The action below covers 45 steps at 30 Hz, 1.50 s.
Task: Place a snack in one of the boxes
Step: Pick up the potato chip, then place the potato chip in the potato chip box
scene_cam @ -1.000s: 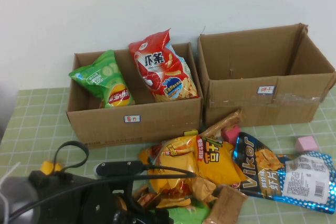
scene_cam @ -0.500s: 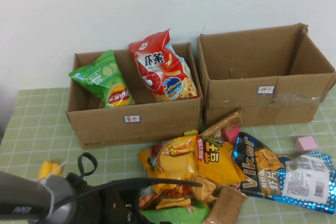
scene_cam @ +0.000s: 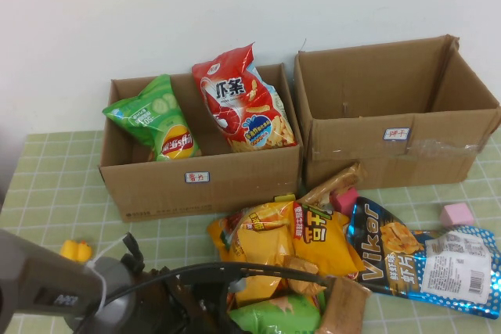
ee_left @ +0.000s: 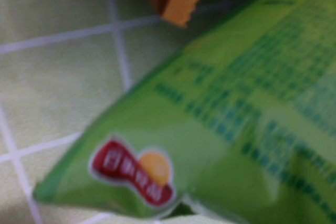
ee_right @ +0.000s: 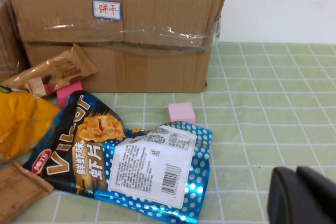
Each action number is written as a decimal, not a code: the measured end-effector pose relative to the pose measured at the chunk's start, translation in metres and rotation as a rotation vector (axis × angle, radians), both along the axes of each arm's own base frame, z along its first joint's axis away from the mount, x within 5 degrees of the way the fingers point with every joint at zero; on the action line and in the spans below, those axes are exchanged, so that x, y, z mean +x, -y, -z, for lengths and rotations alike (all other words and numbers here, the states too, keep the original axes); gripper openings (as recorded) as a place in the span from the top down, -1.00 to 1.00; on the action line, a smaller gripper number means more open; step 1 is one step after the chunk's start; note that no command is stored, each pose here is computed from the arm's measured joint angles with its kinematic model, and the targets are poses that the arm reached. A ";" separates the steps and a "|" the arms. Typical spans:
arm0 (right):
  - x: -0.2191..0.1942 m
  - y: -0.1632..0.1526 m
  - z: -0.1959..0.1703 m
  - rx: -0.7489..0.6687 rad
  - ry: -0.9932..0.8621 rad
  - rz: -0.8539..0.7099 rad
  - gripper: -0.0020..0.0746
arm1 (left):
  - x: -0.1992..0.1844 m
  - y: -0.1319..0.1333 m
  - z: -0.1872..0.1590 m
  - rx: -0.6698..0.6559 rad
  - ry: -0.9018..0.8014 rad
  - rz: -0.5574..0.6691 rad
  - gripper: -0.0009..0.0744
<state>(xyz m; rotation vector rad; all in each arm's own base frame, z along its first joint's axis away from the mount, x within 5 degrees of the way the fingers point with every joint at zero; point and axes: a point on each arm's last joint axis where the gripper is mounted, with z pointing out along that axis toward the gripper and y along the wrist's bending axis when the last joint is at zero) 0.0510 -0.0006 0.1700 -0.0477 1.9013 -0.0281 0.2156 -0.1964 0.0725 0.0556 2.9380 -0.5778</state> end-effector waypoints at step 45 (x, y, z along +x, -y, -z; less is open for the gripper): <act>0.000 0.000 0.000 0.000 0.000 0.000 0.95 | 0.158 -0.085 -0.209 0.038 0.810 0.182 0.68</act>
